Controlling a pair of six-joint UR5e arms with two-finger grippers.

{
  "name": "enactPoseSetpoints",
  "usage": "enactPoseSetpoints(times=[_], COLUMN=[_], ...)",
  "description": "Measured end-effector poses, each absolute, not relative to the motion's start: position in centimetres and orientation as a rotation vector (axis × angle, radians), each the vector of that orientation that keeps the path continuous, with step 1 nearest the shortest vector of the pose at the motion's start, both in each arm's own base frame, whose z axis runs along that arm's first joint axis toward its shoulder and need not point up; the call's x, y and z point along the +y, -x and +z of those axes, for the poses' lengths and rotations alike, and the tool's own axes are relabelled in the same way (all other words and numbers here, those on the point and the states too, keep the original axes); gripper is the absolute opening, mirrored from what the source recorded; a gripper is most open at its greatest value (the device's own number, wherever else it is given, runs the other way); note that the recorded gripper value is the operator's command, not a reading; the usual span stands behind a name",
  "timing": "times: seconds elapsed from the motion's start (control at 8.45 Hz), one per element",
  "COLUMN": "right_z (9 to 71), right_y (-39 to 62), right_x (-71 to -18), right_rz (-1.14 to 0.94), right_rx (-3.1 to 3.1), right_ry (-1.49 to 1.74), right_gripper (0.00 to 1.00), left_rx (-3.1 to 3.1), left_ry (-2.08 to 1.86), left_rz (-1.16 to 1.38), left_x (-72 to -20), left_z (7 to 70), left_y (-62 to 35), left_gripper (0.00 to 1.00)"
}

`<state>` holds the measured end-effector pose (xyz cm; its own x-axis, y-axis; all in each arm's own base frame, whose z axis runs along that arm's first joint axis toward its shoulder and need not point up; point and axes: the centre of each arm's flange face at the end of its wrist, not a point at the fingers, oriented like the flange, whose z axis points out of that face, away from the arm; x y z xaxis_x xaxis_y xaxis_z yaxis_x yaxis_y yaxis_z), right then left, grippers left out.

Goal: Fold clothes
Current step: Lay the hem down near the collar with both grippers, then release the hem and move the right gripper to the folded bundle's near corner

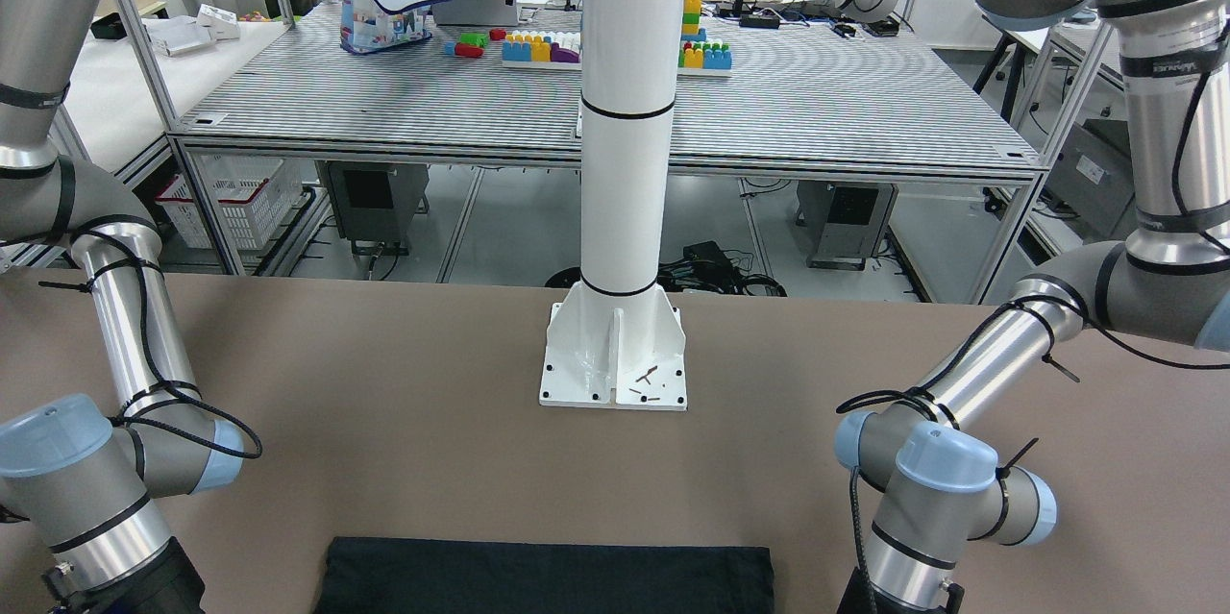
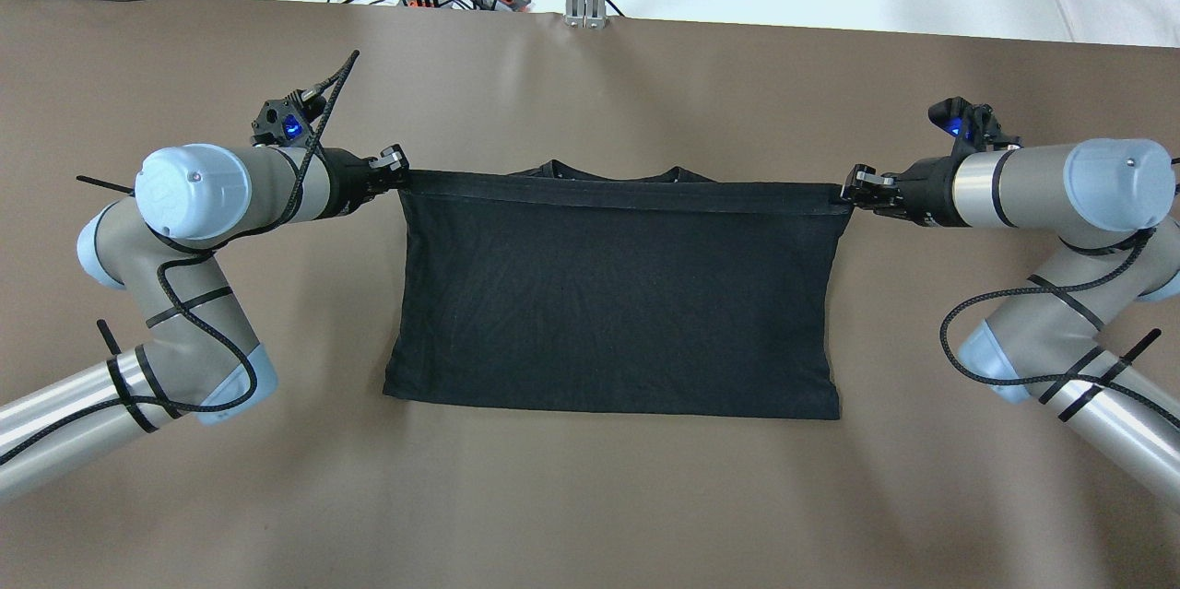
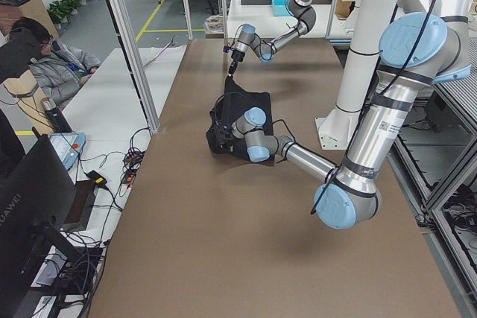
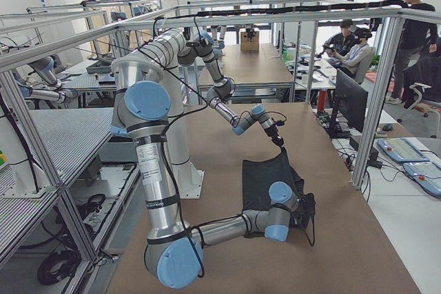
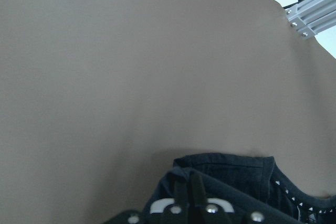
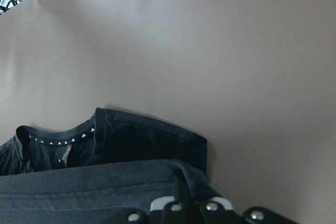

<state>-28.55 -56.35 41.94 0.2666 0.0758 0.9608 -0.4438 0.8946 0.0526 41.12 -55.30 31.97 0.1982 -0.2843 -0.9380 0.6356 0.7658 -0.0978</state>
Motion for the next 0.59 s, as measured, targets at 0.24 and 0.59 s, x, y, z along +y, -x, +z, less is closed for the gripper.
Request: enactPoseSetpoints(times=[0.24, 0.59], right_z=[42.24, 41.78], right_y=[28.50, 28.57], right_x=[-56.41, -56.52], right_rz=[0.364, 0.370], right_rx=[-1.253, -1.262], right_ry=[-0.339, -0.337], right_gripper=[0.00, 0.00], left_rx=[1.209, 1.214], left_ry=[-0.346, -0.346], left_rz=[-0.659, -0.657], left_x=[-55.33, -55.27], left_z=[31.99, 31.71], left_y=[-41.13, -41.20], left_gripper=[0.00, 0.00])
